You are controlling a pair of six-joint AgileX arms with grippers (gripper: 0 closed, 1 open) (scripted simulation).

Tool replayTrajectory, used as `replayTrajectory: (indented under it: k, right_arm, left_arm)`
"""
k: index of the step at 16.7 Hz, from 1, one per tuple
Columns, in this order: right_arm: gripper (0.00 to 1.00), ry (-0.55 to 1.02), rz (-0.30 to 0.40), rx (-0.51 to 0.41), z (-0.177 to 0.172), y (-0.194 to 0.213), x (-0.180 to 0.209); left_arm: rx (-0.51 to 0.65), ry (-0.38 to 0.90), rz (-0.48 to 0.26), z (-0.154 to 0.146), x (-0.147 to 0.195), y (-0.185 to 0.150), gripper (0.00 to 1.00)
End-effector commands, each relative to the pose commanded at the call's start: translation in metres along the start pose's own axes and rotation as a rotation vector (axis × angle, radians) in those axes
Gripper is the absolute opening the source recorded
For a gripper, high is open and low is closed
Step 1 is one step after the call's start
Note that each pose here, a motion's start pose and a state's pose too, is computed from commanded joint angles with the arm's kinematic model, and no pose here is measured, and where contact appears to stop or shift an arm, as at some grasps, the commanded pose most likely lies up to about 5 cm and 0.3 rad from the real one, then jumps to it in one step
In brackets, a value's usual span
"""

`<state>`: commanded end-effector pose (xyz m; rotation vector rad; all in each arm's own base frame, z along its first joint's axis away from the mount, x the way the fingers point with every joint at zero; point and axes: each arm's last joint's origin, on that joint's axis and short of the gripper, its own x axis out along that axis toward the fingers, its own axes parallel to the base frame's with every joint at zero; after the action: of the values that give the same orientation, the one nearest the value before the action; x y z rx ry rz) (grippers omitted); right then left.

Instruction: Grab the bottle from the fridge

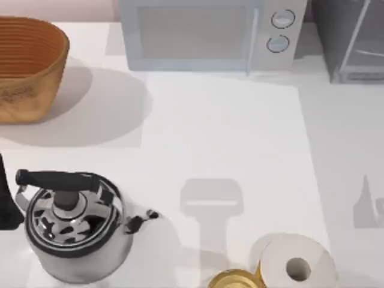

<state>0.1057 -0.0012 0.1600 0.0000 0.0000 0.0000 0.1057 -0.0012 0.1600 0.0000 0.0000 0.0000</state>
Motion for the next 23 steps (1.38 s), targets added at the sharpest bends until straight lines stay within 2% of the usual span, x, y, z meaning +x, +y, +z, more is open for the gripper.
replayTrajectory:
  k: [6, 12, 17, 23]
  right_arm:
    - [1.0, -0.014, -0.005, 0.0, 0.006, -0.003, 0.006]
    - [1.0, -0.022, -0.016, -0.003, 0.017, -0.021, 0.038]
    - [1.0, 0.032, -0.014, 0.013, -0.002, -0.049, 0.073]
    - [1.0, 0.028, -0.005, 0.015, -0.032, -0.083, 0.094]
  left_arm:
    - [0.0, 0.0, 0.0, 0.0, 0.0, 0.0, 1.0]
    - [0.0, 0.0, 0.0, 0.0, 0.0, 0.0, 1.0]
    - [0.0, 0.0, 0.0, 0.0, 0.0, 0.0, 1.0]
    - [0.0, 0.0, 0.0, 0.0, 0.0, 0.0, 1.0]
